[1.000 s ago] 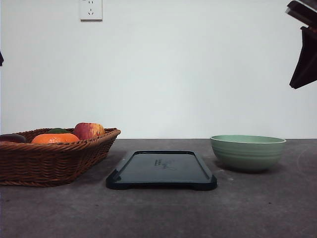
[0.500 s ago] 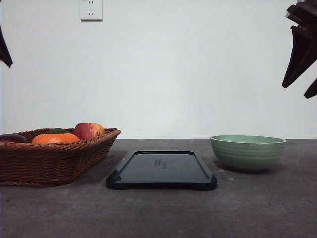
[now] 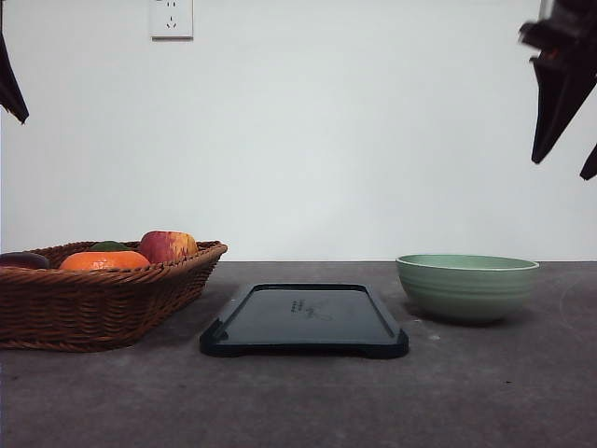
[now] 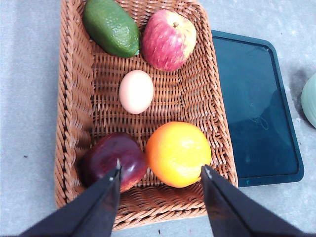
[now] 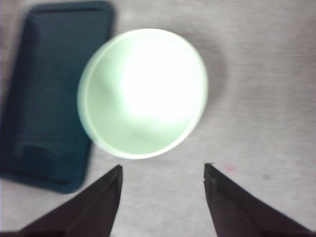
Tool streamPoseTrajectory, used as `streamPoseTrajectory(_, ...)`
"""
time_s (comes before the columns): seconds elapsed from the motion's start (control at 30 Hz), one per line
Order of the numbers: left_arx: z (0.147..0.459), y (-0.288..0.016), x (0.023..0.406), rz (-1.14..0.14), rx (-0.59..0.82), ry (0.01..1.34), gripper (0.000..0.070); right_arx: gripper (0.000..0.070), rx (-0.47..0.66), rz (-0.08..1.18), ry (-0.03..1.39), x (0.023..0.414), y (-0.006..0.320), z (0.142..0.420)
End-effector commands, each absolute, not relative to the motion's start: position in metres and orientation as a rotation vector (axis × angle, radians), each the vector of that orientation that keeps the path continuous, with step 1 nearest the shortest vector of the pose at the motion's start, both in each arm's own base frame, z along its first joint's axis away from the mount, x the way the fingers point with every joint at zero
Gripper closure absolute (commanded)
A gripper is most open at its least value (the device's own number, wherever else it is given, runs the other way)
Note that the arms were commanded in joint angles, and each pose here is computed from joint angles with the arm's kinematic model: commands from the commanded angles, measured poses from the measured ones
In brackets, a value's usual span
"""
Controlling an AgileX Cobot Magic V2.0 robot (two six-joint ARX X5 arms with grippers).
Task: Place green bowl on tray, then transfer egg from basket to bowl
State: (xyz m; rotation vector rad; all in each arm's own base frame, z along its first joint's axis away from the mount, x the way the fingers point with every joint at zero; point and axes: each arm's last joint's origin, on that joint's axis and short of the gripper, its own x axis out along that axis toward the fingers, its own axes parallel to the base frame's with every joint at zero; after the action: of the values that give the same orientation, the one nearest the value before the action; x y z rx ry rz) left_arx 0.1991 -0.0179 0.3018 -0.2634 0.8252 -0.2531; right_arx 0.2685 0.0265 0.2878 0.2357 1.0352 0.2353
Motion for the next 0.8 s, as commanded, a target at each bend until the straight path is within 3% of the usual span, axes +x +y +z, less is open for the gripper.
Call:
streamPoseTrajectory(0.0, 0.309, -0.018, 0.202, -0.263, -0.257, 0.797, 0.0391, 0.0373, 0.206, 0.236, 1.043, 0.282, 0.027, 0.288)
streamPoseTrajectory(0.3, 0.309, -0.018, 0.201, -0.261, -0.265, 0.802, 0.0391, 0.0375, 0.187, 0.236, 1.099, 0.329, 0.030, 0.267)
streamPoseTrajectory(0.63, 0.309, -0.018, 0.202, -0.261, -0.264, 0.796, 0.0391, 0.0389, 0.176, 0.210, 1.184, 0.359, 0.031, 0.225)
streamPoseTrajectory(0.67, 0.309, -0.018, 0.202, -0.261, -0.264, 0.796, 0.0391, 0.0399, 0.177, 0.210, 1.191, 0.361, 0.032, 0.221)
streamPoseTrajectory(0.77, 0.309, -0.018, 0.202, -0.261, -0.264, 0.796, 0.0391, 0.0546, 0.177, 0.209, 1.207, 0.364, 0.032, 0.213)
